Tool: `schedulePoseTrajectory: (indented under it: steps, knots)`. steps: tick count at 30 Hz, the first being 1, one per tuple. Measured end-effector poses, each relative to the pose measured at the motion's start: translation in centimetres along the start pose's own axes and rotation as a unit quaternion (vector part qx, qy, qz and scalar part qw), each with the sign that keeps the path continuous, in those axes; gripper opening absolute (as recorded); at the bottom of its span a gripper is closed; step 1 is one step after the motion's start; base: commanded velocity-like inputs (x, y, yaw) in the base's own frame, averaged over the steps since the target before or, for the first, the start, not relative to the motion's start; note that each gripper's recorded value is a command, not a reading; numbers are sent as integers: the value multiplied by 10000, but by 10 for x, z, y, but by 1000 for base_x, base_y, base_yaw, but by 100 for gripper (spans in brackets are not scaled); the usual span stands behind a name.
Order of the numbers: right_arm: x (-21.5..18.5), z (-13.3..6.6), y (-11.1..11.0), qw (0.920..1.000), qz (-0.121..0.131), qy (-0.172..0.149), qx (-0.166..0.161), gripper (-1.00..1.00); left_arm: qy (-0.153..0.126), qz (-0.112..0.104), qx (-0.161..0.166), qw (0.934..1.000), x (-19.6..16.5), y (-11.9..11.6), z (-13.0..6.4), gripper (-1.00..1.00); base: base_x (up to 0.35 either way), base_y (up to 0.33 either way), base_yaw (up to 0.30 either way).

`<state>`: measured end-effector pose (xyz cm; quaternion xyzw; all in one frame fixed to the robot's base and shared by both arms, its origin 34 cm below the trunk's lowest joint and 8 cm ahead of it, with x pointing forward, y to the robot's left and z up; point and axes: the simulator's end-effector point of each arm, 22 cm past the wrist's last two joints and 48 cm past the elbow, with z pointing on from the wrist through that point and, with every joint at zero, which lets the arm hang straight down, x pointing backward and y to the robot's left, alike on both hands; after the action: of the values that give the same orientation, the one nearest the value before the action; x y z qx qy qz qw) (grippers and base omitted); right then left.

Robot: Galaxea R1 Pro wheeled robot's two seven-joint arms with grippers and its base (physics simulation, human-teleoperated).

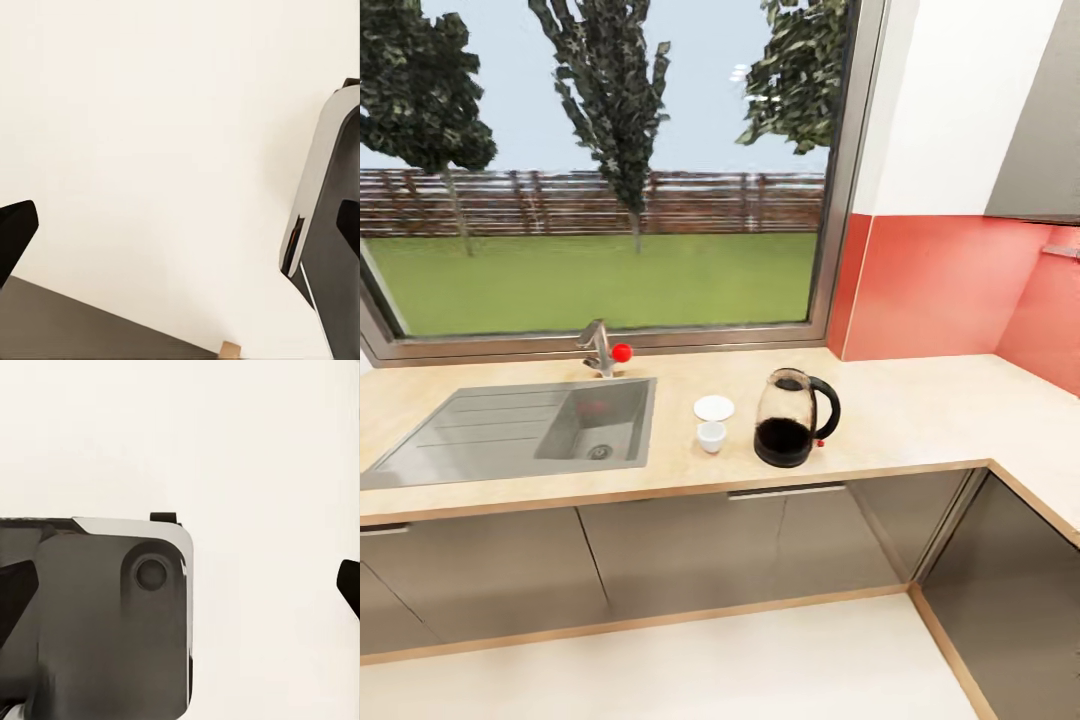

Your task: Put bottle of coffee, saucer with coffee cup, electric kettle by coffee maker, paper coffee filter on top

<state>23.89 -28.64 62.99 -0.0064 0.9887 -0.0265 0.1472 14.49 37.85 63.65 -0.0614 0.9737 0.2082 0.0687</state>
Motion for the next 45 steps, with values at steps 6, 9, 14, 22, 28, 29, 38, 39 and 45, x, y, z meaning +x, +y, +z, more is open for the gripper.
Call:
schedulePoseTrajectory:
  steps: [6, 9, 14, 22, 28, 29, 38, 39, 45]
  knots:
    - [0, 0, 0, 10000, 1, 0, 1, 100, 1, 0, 4, 10000, 0, 0, 0, 100, 0, -275, 0]
    - [0, 0, 0, 10000, 1, 3, 0, 100, 2, -2, 1, 10000, 0, 0, 0, 100, 0, -275, 0]
    - [0, 0, 0, 10000, 1, 2, 1, 100, 1, -3, 2, 10000, 0, 1, 0, 100, 13, -275, 0]
    - [0, 0, 0, 10000, -6, 4, -6, 100, 3, -12, 5, 10000, 0, 1, 0, 100, 81, -275, 4]
    - [1, 0, 1, 10000, 3, 8, -6, 100, 9, -33, -1, 10000, 0, 1, 0, 100, 52, -230, 177]
    - [1, 0, 1, 10000, 3, 8, -6, 100, 8, -38, -4, 10000, 0, 1, 0, 100, 14, -92, 254]
    - [1, 0, 1, 10000, 4, 7, -6, 100, 12, -43, -33, 10000, 1, 3, 1, 100, 3, -21, 273]
    - [0, 0, 1, 10000, 4, 6, -6, 100, 12, -43, -38, 10000, 1, 3, 1, 100, 0, -3, 278]
    - [0, 0, 1, 10000, 4, 6, -6, 100, 14, -43, -45, 10000, 1, 4, 1, 100, 0, -1, 278]
